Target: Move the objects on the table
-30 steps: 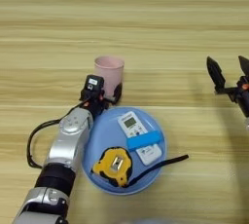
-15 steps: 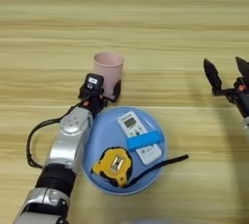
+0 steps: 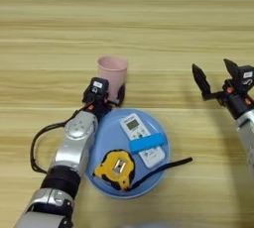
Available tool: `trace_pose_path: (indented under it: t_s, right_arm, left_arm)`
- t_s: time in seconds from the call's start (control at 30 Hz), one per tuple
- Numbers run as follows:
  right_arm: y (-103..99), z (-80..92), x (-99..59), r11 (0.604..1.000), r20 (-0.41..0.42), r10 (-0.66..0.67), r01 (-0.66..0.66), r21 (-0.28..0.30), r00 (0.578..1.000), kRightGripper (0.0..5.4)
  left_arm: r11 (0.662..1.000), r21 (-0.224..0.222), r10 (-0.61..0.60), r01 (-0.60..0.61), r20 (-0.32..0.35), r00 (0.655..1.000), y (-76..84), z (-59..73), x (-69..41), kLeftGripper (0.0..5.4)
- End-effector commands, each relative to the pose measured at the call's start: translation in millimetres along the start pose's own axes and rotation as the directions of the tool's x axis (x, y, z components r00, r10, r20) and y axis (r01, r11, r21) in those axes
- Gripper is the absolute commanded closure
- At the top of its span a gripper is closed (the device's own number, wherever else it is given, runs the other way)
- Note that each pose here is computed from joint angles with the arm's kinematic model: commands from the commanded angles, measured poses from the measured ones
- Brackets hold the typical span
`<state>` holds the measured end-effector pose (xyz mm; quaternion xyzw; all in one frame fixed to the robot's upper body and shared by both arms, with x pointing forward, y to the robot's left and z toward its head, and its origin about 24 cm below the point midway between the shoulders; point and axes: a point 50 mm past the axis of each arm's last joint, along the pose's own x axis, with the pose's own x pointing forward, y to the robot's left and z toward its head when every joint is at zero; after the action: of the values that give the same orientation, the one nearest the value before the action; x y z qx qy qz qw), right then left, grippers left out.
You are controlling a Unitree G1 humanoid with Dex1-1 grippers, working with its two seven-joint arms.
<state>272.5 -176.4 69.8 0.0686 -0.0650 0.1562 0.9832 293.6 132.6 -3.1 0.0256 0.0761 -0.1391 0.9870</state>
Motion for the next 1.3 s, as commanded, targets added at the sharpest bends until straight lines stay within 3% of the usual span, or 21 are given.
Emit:
trace_pose_path:
  t_s: [0.03,0.23,0.37,0.57,0.77,1.17,1.3]
  right_arm:
    - [3.5,-0.7,1.7,1.000,0.012,0.009,-0.009,0.007,1.000,0.00]
    - [10.7,-2.9,1.6,0.999,0.012,0.035,-0.035,0.010,0.999,0.00]
    - [11.5,-3.2,2.1,0.999,0.014,0.039,-0.040,0.014,0.999,0.00]
    - [12.1,-2.5,1.9,0.999,0.019,0.042,-0.043,0.019,0.999,0.00]
    - [12.1,-1.7,0.9,0.999,0.019,0.047,-0.047,0.020,0.999,0.00]
    - [11.2,-1.9,0.2,0.999,0.016,0.048,-0.049,0.020,0.999,0.00]
    - [10.7,-1.8,0.1,0.999,0.016,0.048,-0.049,0.021,0.999,0.00]
  left_arm:
    - [1.000,0.025,0.001,-0.001,0.019,1.000,0.1,1.2,2.2,1.48]
    - [0.999,0.026,0.021,-0.023,0.102,0.995,1.3,9.5,3.1,1.48]
    - [0.999,0.027,0.018,-0.022,0.122,0.992,-0.2,10.2,5.0,1.48]
    - [0.998,-0.059,0.005,0.000,0.071,0.997,0.2,0.7,7.2,1.48]
    - [0.995,-0.094,-0.033,0.036,0.025,0.999,-3.3,-6.2,6.6,1.48]
    - [0.993,-0.101,-0.062,0.063,0.012,0.998,-7.2,-8.3,5.5,1.48]
    - [0.995,-0.077,-0.069,0.068,-0.010,0.998,-7.8,-11.5,4.1,1.48]
